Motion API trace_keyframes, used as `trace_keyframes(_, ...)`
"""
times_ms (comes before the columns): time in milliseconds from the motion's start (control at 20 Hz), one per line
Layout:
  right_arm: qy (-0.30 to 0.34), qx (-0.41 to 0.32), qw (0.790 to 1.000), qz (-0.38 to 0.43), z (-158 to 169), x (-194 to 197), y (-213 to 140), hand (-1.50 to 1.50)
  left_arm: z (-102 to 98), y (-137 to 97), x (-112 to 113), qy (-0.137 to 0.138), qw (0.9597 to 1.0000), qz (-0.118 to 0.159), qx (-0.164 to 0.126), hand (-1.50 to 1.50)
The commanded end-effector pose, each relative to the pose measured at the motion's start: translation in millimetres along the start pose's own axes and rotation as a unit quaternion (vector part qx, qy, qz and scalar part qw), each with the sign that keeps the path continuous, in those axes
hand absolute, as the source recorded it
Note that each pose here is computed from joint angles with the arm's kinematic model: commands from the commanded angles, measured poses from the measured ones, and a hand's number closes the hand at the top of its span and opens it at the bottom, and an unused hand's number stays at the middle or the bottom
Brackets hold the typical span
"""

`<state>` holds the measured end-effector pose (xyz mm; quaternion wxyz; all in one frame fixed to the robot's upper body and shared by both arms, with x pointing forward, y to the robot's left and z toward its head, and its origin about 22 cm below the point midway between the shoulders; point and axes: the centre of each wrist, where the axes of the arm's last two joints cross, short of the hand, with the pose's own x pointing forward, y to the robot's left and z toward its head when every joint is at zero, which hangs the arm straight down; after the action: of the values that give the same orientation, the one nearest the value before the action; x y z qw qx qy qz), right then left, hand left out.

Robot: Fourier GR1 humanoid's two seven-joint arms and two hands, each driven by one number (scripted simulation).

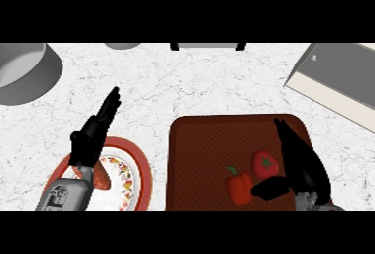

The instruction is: Pick the tomato from the tray and place it in the tiered shelf

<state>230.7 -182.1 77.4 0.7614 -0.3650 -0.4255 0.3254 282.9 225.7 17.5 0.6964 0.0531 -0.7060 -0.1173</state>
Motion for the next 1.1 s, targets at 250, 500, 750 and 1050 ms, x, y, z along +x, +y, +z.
trace_keyframes(250, 0.002, 0.011, 1.0, 0.001, 6, -4, 14, -1.5, -3, -12, 7, -0.007, 0.9999, 0.011, -0.002, 0.0)
trace_keyframes(500, 0.004, 0.026, 1.0, 0.001, -21, -22, 27, -1.5, 4, -7, -2, -0.003, 0.9999, 0.006, 0.009, 0.0)
trace_keyframes(750, -0.007, 0.055, 0.997, 0.051, 2, -9, 29, 1.5, 4, -4, 7, -0.003, 0.9999, 0.01, -0.005, 0.0)
trace_keyframes(1050, -0.032, 0.019, 0.997, 0.075, -1, -6, 43, 1.5, -9, -5, 12, 0.0, 1.0, 0.008, -0.004, 0.0)
